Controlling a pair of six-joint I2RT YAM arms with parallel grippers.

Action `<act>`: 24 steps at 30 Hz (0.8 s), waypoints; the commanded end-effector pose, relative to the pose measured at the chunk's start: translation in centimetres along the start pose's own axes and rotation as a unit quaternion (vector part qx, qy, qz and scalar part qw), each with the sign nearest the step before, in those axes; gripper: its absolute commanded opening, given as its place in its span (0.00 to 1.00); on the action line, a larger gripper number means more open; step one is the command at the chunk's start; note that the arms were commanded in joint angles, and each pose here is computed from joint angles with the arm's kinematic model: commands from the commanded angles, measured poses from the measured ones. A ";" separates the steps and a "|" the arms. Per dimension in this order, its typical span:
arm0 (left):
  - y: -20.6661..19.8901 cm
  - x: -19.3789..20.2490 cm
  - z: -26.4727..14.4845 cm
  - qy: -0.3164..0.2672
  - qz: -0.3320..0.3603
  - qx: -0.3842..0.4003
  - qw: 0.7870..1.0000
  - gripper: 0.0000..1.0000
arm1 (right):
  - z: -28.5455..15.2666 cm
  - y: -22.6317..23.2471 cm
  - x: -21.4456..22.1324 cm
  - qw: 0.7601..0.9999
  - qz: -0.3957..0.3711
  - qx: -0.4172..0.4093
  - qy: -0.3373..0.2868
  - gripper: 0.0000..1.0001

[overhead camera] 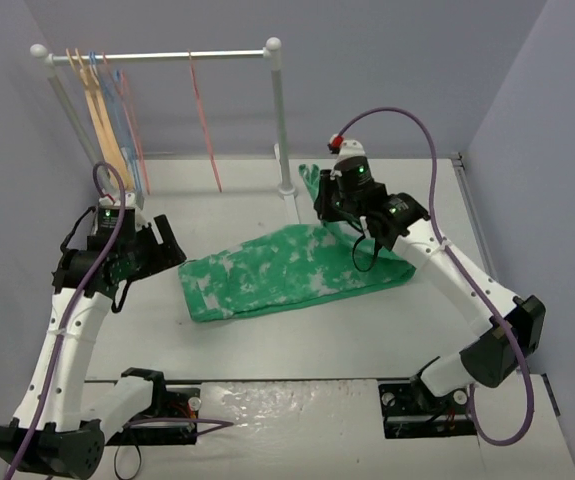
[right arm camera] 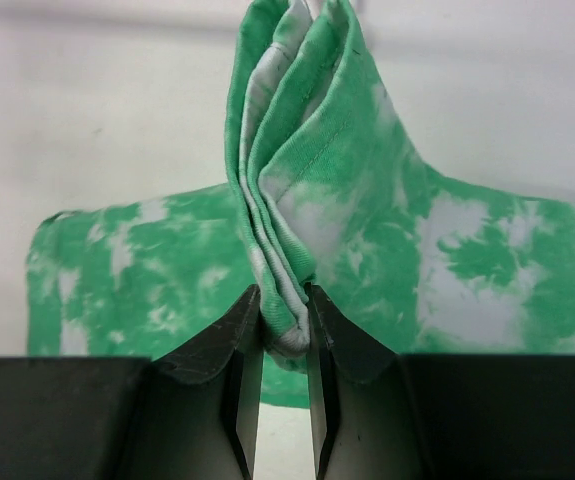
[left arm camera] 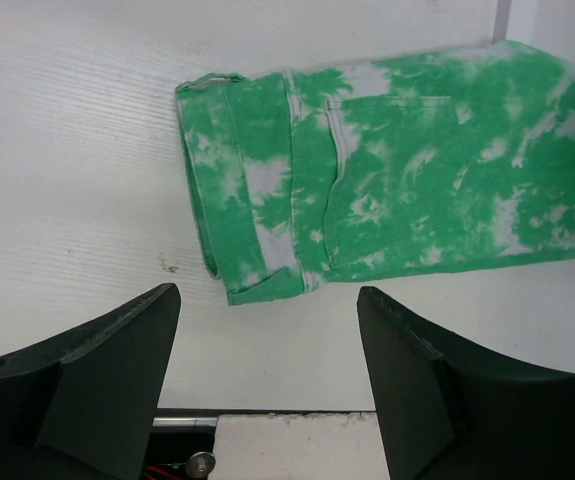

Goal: Place the trousers on the hanger
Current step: Fold the trousers at the center of the board.

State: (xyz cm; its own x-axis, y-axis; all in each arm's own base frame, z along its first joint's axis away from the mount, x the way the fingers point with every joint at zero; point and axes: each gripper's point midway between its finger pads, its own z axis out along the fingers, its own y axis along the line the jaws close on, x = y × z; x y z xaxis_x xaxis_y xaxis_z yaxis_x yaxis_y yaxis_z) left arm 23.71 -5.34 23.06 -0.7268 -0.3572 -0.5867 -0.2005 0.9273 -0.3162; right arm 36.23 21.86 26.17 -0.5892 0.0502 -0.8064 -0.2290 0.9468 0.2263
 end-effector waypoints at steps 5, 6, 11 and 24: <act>-8.2 -1.9 -0.9 0.015 -0.126 0.179 0.976 0.70 | 2.3 8.8 1.4 0.997 -0.012 -0.072 -0.028 0.00; -9.1 -1.5 -0.6 0.028 -0.137 0.197 0.970 0.70 | 2.6 9.3 2.2 0.997 -0.017 -0.078 -0.022 0.00; -9.6 -1.4 -0.4 0.032 -0.153 0.196 0.968 0.70 | 3.4 12.6 5.3 0.993 -0.043 -0.113 -0.005 0.00; -1.8 -0.7 -2.9 -0.040 -0.089 0.025 0.995 0.70 | 2.0 22.1 8.0 0.979 -0.086 -0.182 -0.027 0.00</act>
State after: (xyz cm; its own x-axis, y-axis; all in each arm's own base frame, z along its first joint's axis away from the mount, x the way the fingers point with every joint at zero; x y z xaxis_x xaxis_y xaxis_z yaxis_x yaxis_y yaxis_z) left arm 23.59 -9.03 24.64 -0.6855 -0.5459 -0.4817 -0.2612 0.8020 -0.5373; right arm 27.29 40.03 17.96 -0.5825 -0.2058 -0.7863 -0.5539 0.8085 0.1988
